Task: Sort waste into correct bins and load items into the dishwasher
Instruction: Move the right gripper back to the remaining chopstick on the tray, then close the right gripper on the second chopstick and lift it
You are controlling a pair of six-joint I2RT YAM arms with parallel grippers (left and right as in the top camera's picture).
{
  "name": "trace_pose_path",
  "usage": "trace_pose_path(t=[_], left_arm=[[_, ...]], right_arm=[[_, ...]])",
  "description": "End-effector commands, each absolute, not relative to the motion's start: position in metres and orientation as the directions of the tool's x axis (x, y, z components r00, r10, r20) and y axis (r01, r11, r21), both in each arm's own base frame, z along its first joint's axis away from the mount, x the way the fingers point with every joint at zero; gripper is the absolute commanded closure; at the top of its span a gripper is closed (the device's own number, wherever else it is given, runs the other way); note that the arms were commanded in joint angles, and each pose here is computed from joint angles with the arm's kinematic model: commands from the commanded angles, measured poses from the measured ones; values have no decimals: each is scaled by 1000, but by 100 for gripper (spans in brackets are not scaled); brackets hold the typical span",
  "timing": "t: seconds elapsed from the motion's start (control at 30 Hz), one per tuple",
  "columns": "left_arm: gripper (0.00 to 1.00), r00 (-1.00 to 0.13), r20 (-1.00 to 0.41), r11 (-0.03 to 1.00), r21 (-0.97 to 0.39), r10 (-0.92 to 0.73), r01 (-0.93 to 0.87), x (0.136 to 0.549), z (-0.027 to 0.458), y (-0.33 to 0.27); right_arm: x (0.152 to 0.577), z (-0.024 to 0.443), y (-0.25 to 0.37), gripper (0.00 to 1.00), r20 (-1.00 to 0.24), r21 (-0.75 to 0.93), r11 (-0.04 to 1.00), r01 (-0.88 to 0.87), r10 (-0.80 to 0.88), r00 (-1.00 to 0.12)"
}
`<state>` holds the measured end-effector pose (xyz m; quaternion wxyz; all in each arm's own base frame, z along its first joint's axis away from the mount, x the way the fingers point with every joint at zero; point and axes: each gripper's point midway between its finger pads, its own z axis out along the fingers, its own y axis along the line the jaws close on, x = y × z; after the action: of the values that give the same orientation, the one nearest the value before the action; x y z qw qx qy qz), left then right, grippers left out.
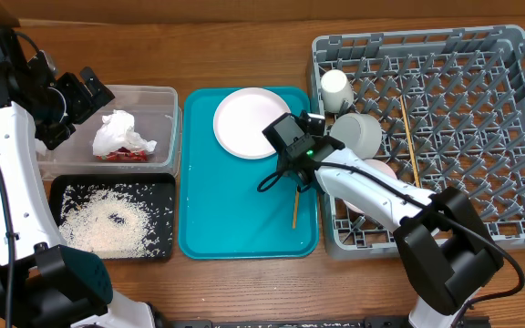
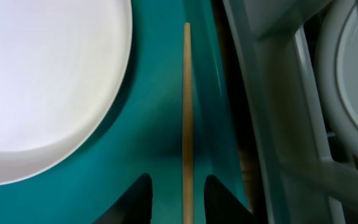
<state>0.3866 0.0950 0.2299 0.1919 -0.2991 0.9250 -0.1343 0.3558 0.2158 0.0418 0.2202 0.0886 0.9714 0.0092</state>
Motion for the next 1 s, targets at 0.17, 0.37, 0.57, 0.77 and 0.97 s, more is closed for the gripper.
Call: trace_pose_path(t=[0.17, 0.37, 0.57, 0.77, 0.97], left_arm=[[0, -735, -302, 785, -368, -607, -498, 388, 241, 95], [0, -735, -302, 785, -368, -607, -498, 388, 241, 95], [0, -735, -302, 785, -367, -607, -498, 388, 241, 95], [0, -735, -302, 785, -368, -607, -498, 388, 241, 95], [0, -735, -302, 785, -368, -607, -498, 388, 241, 95]], right_arm=[[360, 39, 213, 71, -447, 51, 981, 186, 189, -875], [358, 11, 211, 71, -412, 8, 982, 189, 175, -894], [358, 7, 213, 71, -398, 22, 980, 196, 188, -898], [345, 2, 233, 71, -301, 122, 976, 179, 208, -931], [343, 2, 238, 72, -283, 147, 974, 172, 208, -936]])
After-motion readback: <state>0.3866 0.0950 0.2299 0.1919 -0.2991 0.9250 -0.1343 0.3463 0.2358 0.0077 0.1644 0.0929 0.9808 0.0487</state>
